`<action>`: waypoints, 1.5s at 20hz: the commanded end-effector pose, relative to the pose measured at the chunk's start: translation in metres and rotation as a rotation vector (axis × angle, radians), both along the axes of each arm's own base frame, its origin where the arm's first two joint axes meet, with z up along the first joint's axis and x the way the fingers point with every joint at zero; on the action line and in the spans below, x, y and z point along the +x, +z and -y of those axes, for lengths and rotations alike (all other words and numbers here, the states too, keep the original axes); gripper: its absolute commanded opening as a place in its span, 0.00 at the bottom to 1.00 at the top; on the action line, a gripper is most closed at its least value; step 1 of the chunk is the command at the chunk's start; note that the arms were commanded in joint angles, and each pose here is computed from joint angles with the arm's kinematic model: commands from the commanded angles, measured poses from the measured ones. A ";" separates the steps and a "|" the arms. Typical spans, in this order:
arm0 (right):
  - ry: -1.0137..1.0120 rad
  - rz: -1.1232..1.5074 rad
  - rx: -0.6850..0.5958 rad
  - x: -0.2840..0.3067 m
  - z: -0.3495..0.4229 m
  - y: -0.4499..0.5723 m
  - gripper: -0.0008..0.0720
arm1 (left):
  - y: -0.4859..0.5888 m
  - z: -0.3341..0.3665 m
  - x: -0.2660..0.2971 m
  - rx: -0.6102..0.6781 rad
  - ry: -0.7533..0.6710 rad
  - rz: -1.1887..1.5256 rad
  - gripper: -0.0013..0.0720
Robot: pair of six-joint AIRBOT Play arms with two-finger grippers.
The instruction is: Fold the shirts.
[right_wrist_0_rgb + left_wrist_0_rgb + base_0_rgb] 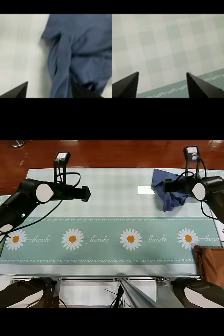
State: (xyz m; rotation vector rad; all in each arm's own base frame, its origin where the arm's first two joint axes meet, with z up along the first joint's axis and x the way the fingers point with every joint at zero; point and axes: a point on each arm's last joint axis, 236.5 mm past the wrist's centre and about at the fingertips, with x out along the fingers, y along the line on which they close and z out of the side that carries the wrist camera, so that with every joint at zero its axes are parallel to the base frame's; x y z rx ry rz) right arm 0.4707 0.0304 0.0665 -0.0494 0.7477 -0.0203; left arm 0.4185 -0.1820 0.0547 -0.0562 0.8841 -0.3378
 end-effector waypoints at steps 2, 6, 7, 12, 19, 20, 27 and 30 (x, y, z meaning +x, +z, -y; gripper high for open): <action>-0.201 0.129 0.093 0.056 0.069 -0.017 0.87 | 0.006 -0.021 0.021 0.003 0.052 0.064 0.98; -0.428 -0.073 0.176 0.069 0.149 -0.079 0.87 | -0.020 -0.082 0.005 0.054 0.160 -0.108 0.98; -0.437 -0.122 0.194 0.071 0.154 -0.091 0.87 | -0.031 -0.094 -0.006 0.071 0.177 -0.182 0.98; -0.436 -0.303 0.234 0.077 0.152 -0.144 0.86 | -0.059 -0.114 -0.050 0.149 0.135 -0.397 0.98; -0.359 -0.477 0.329 0.052 0.116 -0.170 0.05 | -0.061 -0.101 -0.055 0.090 0.130 -0.430 0.98; -0.315 -0.483 0.379 0.053 0.101 -0.165 0.04 | -0.063 -0.091 -0.060 0.048 0.121 -0.460 0.98; -0.098 0.025 0.346 0.087 0.082 0.079 0.04 | -0.024 -0.109 -0.109 0.122 0.062 -0.437 0.98; 0.036 0.297 0.243 0.053 0.054 0.223 0.04 | -0.004 -0.096 -0.147 0.011 0.085 -0.328 0.98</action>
